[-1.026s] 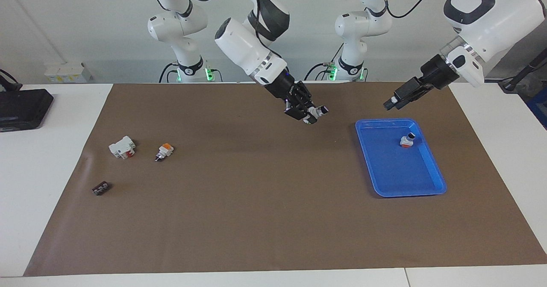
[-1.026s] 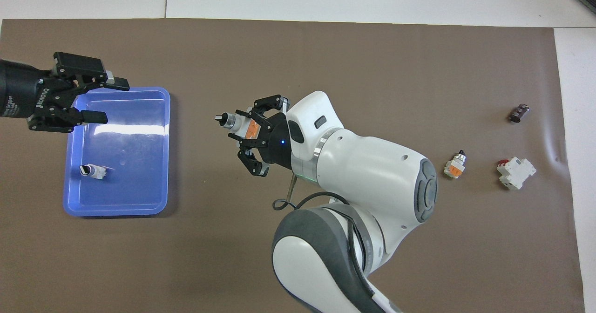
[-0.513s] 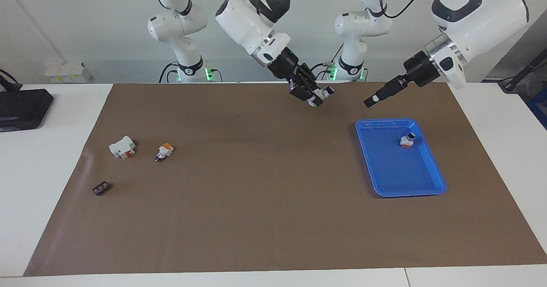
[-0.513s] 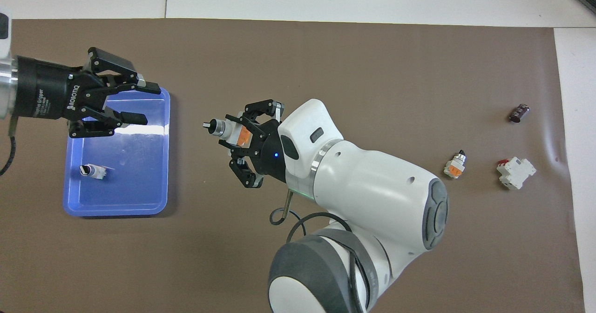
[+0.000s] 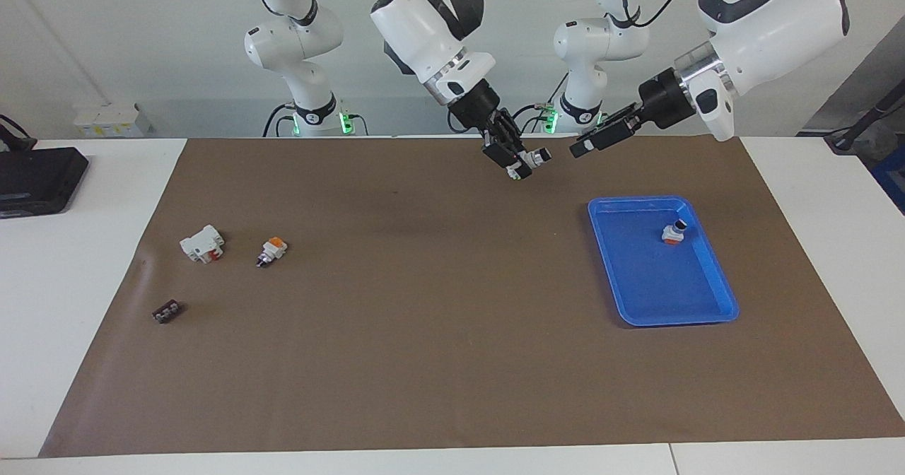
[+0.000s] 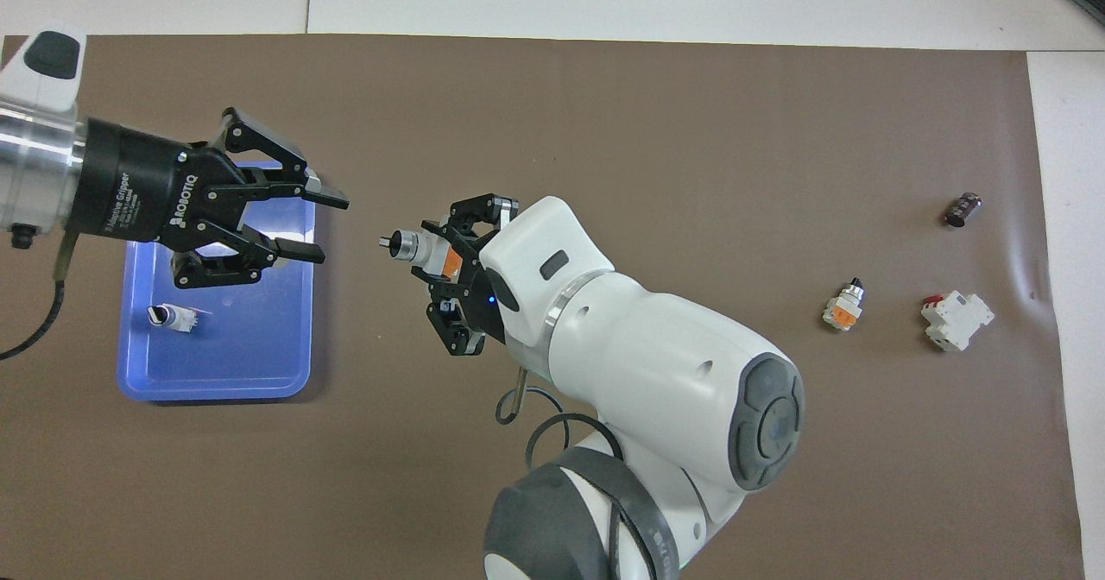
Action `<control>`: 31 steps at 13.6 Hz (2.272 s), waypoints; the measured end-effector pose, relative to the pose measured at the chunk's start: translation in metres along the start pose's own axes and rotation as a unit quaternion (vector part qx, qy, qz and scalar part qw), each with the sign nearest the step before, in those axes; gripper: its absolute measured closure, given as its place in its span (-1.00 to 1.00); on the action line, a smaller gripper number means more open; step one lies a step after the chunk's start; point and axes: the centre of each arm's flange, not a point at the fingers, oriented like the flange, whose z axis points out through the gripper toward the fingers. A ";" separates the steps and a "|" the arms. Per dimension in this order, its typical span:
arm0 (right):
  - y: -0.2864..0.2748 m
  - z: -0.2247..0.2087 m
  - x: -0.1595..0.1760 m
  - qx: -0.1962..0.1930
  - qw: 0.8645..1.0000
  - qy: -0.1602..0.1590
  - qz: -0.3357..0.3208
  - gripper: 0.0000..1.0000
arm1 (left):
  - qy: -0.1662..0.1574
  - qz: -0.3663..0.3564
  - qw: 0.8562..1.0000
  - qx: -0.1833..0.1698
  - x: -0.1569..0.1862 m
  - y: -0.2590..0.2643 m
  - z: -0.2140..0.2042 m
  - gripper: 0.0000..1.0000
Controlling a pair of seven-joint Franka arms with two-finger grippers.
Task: Turn and place switch with both arms
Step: 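Close the left gripper on the switch held by the right gripper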
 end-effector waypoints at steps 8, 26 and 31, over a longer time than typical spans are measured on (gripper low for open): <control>-0.007 0.002 0.006 -0.001 1.000 -0.006 0.000 0.18 | -0.009 -0.044 0.999 0.015 0.000 -0.011 0.022 -0.02; -0.005 0.003 0.000 0.000 1.000 -0.011 0.003 0.18 | 0.006 -0.041 0.999 -0.017 -0.012 -0.007 0.041 0.80; -0.006 0.004 0.000 0.001 1.000 -0.012 0.003 0.18 | 0.006 -0.042 0.999 -0.017 -0.012 -0.009 0.042 0.80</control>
